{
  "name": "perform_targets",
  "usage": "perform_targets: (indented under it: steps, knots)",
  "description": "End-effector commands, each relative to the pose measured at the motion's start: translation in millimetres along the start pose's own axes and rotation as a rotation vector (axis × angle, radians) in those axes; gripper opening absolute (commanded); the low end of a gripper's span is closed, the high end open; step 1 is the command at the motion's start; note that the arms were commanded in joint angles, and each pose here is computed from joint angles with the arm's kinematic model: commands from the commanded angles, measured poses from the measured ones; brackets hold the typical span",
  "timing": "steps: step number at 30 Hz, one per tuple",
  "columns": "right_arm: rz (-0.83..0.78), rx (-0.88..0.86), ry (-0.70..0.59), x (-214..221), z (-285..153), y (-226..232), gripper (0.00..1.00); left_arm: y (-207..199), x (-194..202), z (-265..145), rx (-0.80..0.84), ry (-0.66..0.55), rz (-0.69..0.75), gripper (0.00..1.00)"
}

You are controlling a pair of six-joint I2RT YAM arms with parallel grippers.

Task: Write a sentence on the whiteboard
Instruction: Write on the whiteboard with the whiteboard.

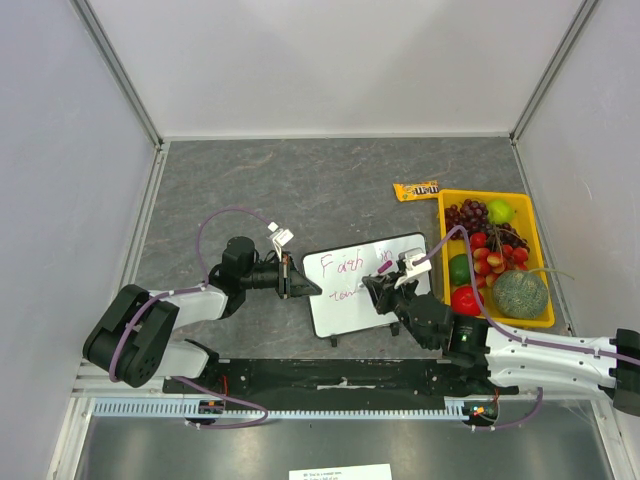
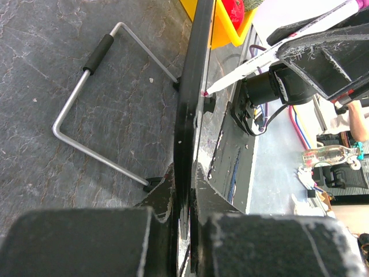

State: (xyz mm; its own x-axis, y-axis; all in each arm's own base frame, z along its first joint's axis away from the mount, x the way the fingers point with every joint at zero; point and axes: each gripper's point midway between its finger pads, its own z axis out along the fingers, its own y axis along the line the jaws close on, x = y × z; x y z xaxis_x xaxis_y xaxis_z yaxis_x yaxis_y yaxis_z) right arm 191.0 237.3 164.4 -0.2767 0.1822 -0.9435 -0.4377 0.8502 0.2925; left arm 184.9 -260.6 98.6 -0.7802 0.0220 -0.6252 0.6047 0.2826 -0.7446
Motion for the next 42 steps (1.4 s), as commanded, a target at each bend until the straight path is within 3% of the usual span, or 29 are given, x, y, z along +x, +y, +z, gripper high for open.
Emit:
perform_targets:
  steps: [1, 10, 22, 42]
  knots:
    - [0.006, 0.033, 0.024, 7, -2, -9, 0.00, 25, 23, -1, -0.099, 0.055, 0.003, 0.02]
    - [0.010, 0.011, 0.054, 16, -4, -7, 0.00, 26, 23, -1, -0.101, 0.057, 0.003, 0.02]
    - [0.045, -0.008, -0.053, -36, -10, 4, 0.00, 25, 23, -1, -0.099, 0.056, 0.005, 0.02]
    - [0.022, 0.027, 0.006, -9, 5, -9, 0.00, 25, 23, -1, -0.099, 0.056, 0.004, 0.02]
